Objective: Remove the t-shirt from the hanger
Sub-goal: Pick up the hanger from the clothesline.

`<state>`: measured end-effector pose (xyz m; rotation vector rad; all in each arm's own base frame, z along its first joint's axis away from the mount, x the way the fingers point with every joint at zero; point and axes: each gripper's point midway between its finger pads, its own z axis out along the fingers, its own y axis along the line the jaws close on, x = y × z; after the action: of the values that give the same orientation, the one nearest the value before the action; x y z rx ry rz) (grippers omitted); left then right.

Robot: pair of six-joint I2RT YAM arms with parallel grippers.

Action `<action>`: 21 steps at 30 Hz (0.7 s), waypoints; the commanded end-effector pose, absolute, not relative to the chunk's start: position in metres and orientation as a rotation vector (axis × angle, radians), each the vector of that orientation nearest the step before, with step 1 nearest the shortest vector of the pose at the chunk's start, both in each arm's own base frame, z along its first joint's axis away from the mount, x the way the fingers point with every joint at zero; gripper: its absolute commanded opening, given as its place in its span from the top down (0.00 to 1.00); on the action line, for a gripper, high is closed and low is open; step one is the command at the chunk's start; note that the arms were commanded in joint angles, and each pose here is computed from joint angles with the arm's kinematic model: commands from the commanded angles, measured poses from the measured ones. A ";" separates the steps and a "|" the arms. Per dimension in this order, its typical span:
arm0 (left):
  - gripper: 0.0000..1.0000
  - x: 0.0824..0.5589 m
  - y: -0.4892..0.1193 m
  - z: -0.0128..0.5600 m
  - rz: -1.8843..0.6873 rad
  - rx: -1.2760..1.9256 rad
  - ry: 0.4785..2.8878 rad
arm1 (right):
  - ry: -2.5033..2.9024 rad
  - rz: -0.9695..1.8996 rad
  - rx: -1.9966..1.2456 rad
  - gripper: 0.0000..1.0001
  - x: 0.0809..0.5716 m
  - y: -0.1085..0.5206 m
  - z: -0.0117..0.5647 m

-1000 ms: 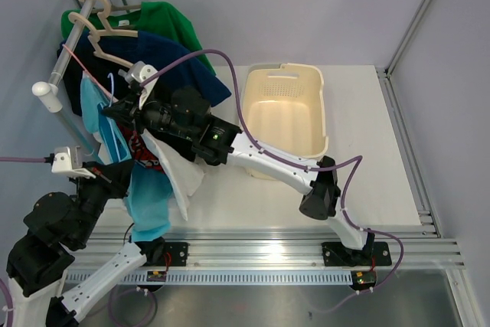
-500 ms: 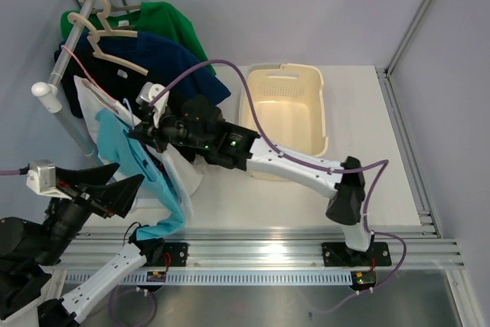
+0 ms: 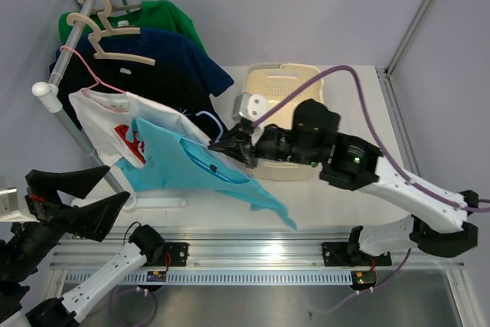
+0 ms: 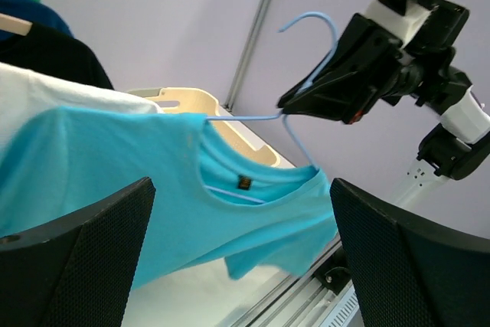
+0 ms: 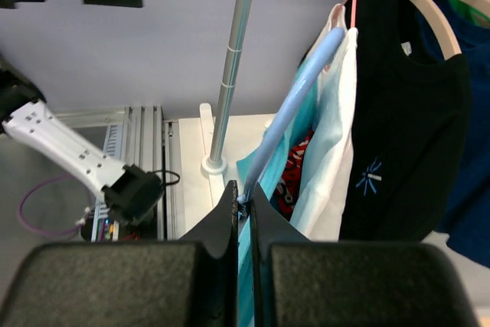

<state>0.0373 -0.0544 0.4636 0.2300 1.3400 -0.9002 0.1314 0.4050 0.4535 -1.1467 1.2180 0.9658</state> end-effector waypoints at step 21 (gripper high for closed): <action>0.01 0.090 -0.217 0.411 -1.120 0.981 1.353 | 1.190 1.011 -1.241 1.00 0.042 0.221 0.489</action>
<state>0.1055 -0.2006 0.3992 0.8268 1.5058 -1.0341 0.0548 0.2205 0.4844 -1.1979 1.2201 0.9562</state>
